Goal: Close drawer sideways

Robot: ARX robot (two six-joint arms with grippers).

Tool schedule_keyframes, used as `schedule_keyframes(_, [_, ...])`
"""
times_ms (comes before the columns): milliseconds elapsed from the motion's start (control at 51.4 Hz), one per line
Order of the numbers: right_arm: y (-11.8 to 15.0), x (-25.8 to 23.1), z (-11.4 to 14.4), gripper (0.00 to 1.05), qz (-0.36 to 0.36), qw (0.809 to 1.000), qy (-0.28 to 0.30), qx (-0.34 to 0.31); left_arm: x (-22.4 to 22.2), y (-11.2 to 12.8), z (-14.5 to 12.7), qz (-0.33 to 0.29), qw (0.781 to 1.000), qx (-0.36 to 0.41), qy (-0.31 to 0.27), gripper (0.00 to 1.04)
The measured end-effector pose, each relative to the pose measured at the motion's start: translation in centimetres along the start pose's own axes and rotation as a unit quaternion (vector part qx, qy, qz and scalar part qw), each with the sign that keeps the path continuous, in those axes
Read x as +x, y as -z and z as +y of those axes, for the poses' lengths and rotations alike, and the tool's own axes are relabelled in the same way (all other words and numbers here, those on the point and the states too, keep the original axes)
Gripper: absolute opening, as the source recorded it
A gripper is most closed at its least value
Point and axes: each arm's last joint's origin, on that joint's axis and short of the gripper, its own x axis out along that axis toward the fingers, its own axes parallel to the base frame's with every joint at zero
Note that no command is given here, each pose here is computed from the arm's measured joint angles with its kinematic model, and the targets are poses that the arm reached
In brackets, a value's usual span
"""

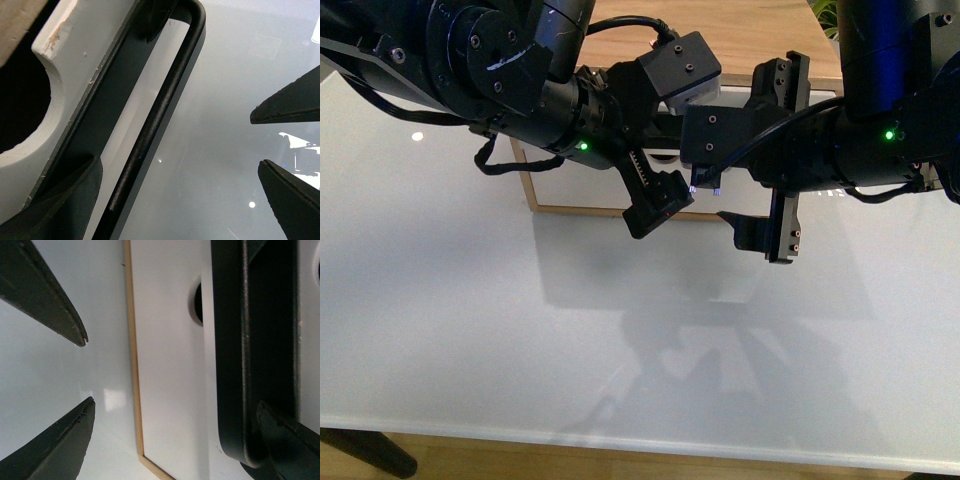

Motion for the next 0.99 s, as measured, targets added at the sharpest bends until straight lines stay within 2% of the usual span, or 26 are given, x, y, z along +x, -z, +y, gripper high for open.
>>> schedule_keyframes(331, [0.5,0.0,-0.5,0.96,0.009,0.999,0.030,0.012,0.1,-0.6,0.6,-0.005,1.000,0.004,-0.025,0.96])
schedule_keyframes(584, [1.2,-1.4,-0.2,0.96,0.023,0.998,0.047,0.044,-0.9,0.0,-0.5,-0.012,0.999,-0.005,-0.045,0.96])
schedule_keyframes(681, [1.5,-3.5,-0.5,0.96,0.023,0.995,0.068,0.065,-3.3,-0.1,-0.8,-0.030,0.997,-0.012,-0.070,0.96])
schedule_keyframes(818, [0.6,-7.2,-0.9,0.96,-0.008,0.990,0.107,0.091,-7.4,-1.4,-0.5,-0.071,0.989,-0.034,-0.122,0.96])
schedule_keyframes(993, [-0.5,-13.5,-0.1,0.96,-0.056,0.967,0.167,0.184,-16.0,-1.5,-0.4,-0.134,0.961,-0.113,-0.214,0.96])
